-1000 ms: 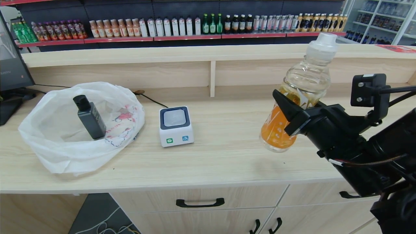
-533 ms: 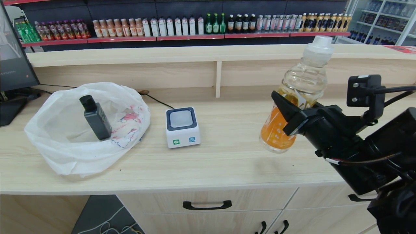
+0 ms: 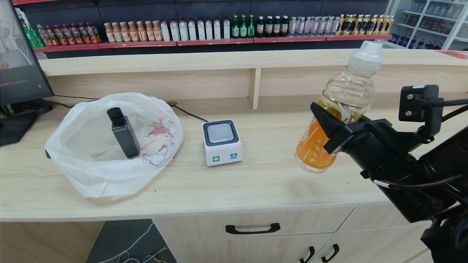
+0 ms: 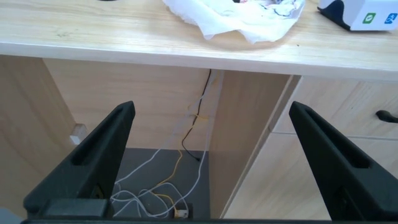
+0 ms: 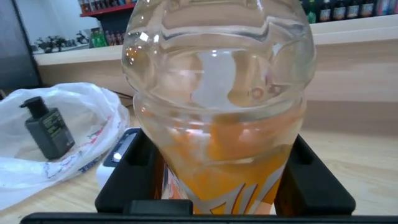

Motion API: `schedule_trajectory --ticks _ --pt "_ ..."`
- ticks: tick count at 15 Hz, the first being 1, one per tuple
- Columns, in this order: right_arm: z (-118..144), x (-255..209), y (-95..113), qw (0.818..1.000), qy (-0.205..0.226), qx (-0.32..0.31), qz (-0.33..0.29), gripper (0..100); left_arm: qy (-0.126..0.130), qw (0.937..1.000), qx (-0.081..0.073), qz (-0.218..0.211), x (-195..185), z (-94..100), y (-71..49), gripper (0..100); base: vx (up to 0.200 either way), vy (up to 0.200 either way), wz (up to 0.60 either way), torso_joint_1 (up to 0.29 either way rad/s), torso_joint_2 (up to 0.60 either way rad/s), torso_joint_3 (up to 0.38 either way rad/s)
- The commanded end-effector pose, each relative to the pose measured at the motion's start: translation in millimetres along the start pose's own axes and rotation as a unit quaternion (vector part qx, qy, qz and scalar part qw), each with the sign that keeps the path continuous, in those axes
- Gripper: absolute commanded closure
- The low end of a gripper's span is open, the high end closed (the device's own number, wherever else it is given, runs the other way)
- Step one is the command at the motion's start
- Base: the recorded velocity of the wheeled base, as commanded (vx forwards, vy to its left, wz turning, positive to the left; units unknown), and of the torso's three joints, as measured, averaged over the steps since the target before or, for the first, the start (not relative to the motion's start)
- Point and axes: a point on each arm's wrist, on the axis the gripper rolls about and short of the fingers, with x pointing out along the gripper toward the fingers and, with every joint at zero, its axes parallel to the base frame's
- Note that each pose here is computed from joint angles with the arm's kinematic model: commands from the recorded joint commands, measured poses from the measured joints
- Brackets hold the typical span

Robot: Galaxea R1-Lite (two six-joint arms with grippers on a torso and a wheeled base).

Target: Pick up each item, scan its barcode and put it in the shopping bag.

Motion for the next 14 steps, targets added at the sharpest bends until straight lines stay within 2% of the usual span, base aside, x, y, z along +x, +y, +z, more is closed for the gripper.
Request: schedule_trajectory --ticks 1,2,5,10,14 --pt "3 -5 0 1.000 -0.002 0.001 0.004 100 0.000 1.0000 0.000 0.000 0 0.0 0.0 0 0.000 0.000 0.00 0.000 0.00 0.000" --pt "4 -5 0 1.000 -0.002 0.001 0.004 100 0.000 1.0000 0.000 0.000 0 0.0 0.0 0 0.000 0.000 0.00 0.000 0.00 0.000" --pt "11 -14 -1 1.000 -0.006 0.002 0.004 100 0.000 1.0000 0.000 0.000 0 0.0 0.0 0 -0.200 0.000 0.00 0.004 0.00 0.002" --pt "17 -24 -4 1.000 -0.010 0.002 0.001 100 0.000 1.0000 0.000 0.000 0 0.0 0.0 0 0.000 0.000 0.00 0.000 0.00 0.000" --pt "21 -28 -5 1.000 -0.013 0.001 0.001 100 0.000 1.0000 -0.001 0.000 0 0.0 0.0 0 0.000 0.200 0.00 0.007 0.01 0.000"
